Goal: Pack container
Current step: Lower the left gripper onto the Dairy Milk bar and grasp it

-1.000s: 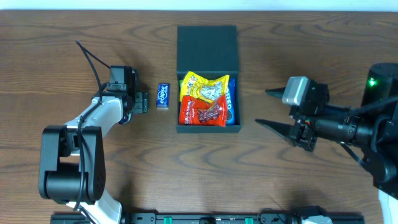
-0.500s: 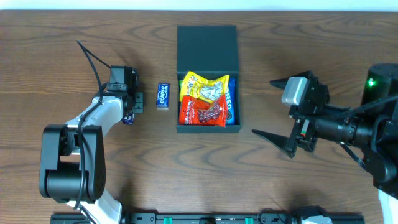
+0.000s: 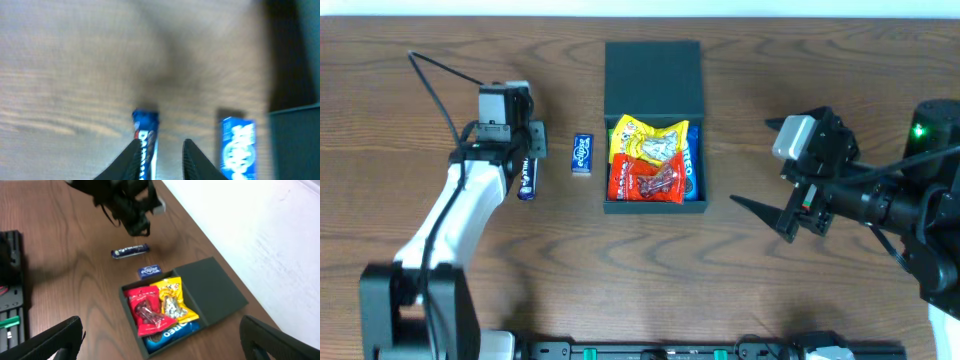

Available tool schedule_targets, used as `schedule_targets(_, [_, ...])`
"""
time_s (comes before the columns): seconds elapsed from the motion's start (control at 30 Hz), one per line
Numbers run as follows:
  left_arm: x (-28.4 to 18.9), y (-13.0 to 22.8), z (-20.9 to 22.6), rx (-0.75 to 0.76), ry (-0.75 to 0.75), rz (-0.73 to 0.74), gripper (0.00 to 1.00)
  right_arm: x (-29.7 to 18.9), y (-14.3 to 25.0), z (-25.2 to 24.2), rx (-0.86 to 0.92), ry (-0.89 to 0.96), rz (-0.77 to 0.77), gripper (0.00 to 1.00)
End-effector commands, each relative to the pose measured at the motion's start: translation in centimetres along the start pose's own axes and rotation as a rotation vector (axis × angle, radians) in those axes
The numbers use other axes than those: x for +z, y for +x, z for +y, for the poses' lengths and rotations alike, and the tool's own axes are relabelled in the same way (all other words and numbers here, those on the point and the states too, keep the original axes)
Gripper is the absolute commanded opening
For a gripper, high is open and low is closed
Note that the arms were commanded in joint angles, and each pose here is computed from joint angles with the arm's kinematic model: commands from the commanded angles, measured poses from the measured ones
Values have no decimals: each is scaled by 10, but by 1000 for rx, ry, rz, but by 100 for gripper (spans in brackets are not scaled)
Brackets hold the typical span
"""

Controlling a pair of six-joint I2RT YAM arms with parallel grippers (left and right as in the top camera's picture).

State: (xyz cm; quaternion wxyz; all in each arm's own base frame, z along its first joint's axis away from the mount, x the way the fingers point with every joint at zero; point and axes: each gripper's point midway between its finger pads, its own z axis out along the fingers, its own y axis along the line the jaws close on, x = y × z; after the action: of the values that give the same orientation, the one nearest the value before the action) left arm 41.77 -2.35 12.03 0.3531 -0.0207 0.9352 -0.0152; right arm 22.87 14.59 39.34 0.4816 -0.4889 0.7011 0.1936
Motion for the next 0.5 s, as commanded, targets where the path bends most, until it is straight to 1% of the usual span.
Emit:
schedule_targets(0.0, [-16,-17,-7,-11,-2,-57,42,-1,0,-7,-6,27,4,99])
schedule_targets(0.03, [-17,-17,-5,-12,-11,-58,46,-1,0,-8,-9,32,5,99])
schedule_targets(0.17, [-13,-8,2,-19,-26,-19,45,0,1,-10,-6,39,14,99])
schedule_targets(0.3, [2,14,21,-29,-101,69,46,0,1,-9,-5,38,14,99])
schedule_targets(0.4, [16,32,25,-29,-113,138,46,-1,2,-9,1,36,16,99])
schedule_targets(0.47, [30,50,25,-26,-112,204,46,0,3,-8,14,32,20,99])
